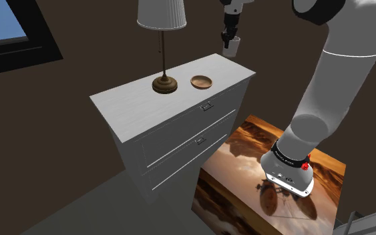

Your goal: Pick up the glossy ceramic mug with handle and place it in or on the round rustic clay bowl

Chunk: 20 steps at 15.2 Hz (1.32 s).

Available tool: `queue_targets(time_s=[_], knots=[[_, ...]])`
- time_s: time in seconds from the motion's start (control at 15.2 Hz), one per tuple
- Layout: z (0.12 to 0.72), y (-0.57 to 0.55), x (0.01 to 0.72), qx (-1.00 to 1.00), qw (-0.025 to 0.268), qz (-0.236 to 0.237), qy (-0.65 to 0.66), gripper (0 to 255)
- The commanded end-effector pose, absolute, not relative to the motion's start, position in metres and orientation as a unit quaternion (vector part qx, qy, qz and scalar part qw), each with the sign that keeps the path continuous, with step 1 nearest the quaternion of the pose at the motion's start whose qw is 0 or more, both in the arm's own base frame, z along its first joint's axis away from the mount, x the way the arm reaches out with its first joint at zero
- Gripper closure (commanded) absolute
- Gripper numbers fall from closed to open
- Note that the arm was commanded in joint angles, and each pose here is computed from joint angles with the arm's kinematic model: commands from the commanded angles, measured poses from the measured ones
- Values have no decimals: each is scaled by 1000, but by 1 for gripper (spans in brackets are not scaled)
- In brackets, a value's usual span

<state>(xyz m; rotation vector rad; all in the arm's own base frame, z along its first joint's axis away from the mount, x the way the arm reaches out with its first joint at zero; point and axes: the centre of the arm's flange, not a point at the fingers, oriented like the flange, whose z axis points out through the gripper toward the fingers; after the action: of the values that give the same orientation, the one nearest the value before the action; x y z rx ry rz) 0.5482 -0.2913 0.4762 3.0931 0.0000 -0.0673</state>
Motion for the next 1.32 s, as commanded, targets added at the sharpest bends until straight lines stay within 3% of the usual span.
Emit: queue_targets(time_s=[0.0,0.99,1.25], knots=[[479,-266,550,999,24,-22,-1,255],[492,-68,555,999,24,-22,-1,255],[476,-62,555,999,24,-22,-1,255]])
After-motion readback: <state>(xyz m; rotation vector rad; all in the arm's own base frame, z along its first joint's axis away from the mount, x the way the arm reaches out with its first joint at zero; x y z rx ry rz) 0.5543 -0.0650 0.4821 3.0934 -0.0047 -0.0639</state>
